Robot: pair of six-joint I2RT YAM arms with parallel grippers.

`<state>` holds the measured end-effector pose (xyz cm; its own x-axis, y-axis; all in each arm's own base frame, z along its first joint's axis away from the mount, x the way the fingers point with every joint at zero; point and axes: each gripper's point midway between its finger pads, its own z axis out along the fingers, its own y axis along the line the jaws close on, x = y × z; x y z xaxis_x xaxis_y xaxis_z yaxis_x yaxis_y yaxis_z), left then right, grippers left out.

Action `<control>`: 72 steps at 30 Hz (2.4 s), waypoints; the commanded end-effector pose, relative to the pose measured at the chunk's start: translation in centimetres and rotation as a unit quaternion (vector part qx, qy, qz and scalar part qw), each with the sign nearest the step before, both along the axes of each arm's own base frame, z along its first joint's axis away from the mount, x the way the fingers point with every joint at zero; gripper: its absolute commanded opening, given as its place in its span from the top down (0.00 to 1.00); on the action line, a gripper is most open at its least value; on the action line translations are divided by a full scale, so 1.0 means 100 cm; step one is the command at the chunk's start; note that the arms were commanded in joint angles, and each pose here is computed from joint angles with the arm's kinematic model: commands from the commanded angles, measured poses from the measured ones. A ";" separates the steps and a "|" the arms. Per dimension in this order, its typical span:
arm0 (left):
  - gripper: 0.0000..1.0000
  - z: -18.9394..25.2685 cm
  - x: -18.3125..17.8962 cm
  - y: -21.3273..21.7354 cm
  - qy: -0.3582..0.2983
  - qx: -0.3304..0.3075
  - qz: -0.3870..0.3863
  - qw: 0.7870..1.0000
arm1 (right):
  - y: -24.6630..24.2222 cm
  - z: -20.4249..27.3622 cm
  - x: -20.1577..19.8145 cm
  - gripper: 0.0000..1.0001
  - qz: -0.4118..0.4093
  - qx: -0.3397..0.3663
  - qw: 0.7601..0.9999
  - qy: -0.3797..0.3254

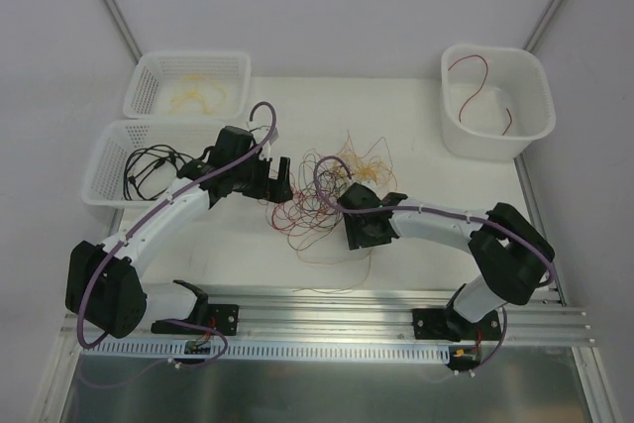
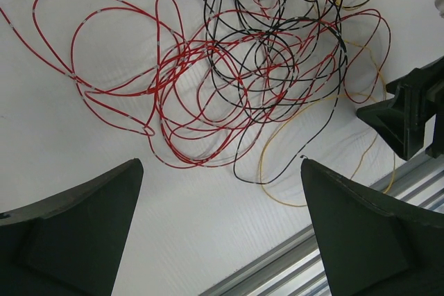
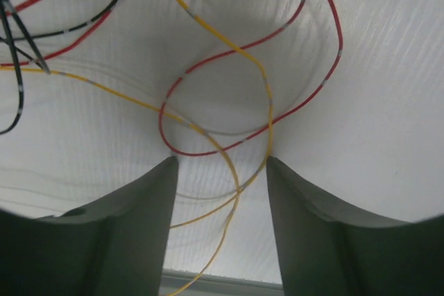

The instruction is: Untangle the cables

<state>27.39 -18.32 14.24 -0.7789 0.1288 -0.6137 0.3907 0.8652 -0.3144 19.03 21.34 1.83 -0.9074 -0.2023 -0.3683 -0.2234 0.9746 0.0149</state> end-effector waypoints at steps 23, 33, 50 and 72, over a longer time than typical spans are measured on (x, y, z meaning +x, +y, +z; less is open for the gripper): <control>0.01 0.002 -0.003 0.004 -0.011 0.014 -0.012 1.000 | -0.074 0.117 0.177 0.99 -0.141 0.062 0.979 -0.135; 0.01 0.004 -0.004 0.002 -0.010 0.008 -0.014 1.000 | -0.121 0.262 0.142 0.99 -0.152 0.089 0.936 -0.304; 0.01 -0.002 -0.009 -0.004 0.013 -0.006 -0.023 1.000 | -0.170 0.168 0.045 0.57 -0.222 0.083 0.950 -0.202; 0.01 -0.034 -0.007 -0.009 0.072 0.007 -0.013 0.997 | -0.074 0.167 0.220 0.31 -0.060 0.132 0.967 -0.211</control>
<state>26.76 -18.91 10.97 -0.8469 0.1609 -0.5068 0.3718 0.8605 -0.3482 37.48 13.92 17.04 -0.7348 0.0720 -0.6745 -0.0961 0.9733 0.2085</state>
